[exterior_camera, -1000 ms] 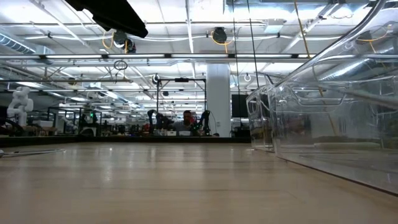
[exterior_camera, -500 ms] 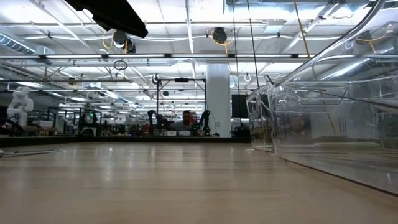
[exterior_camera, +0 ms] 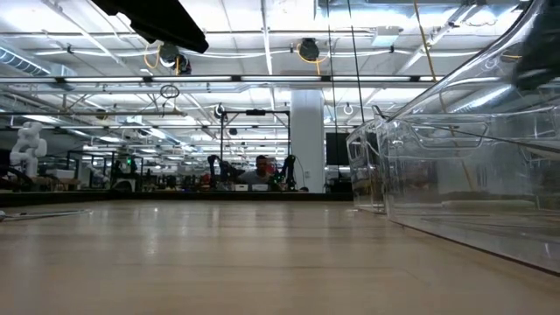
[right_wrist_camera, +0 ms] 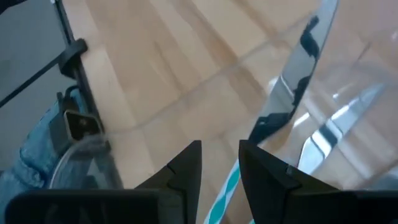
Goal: Sort silverware by color (type)
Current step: Put the blue knife into the bottom left transparent bin, then put the green knife into the top transparent bin
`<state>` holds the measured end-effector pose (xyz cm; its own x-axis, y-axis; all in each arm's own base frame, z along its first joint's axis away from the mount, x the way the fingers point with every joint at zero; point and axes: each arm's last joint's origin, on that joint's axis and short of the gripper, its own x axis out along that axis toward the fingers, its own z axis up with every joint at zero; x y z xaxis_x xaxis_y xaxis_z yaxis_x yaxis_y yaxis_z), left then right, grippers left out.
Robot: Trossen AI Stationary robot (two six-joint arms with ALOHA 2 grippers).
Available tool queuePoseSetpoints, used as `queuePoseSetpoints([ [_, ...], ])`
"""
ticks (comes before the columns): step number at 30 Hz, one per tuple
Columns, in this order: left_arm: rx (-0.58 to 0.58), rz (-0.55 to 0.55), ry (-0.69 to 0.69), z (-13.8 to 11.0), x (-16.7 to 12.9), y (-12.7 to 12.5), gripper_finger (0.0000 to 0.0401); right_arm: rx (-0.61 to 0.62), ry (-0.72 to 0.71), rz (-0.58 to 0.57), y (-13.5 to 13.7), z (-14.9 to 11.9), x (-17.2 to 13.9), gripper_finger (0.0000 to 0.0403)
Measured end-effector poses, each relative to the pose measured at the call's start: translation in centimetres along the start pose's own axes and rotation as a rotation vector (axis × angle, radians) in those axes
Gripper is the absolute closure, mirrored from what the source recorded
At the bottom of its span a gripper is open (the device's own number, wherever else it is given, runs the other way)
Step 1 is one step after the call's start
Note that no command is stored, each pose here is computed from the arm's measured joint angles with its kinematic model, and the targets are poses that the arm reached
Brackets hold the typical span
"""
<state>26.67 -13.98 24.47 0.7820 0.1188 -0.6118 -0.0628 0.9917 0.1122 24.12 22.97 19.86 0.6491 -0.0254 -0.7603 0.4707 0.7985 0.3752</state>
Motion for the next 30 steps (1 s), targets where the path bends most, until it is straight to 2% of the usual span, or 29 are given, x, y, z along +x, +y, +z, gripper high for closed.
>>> queuePoseSetpoints([
  [6,0.0,0.002,0.0,0.0,0.0,0.0,0.0295,-0.033,-0.061,-0.035,-0.4,1.3,0.6,0.03],
  [10,0.0,0.002,0.0,0.0,0.0,0.0,0.0295,-0.058,-0.065,-0.02,-0.1,1.3,1.6,0.03],
  [18,0.001,0.002,0.001,0.0,0.0,0.0,0.0295,-0.047,0.071,-0.021,-0.6,1.4,4.4,0.03],
  [24,0.004,0.004,0.007,-0.1,0.0,0.0,0.0295,-0.024,0.078,-0.038,-0.9,1.8,4.3,0.03],
  [30,0.012,0.009,0.021,-0.2,0.0,0.1,0.0295,0.03,0.104,-0.134,-1.9,1.7,3.4,0.0308],
])
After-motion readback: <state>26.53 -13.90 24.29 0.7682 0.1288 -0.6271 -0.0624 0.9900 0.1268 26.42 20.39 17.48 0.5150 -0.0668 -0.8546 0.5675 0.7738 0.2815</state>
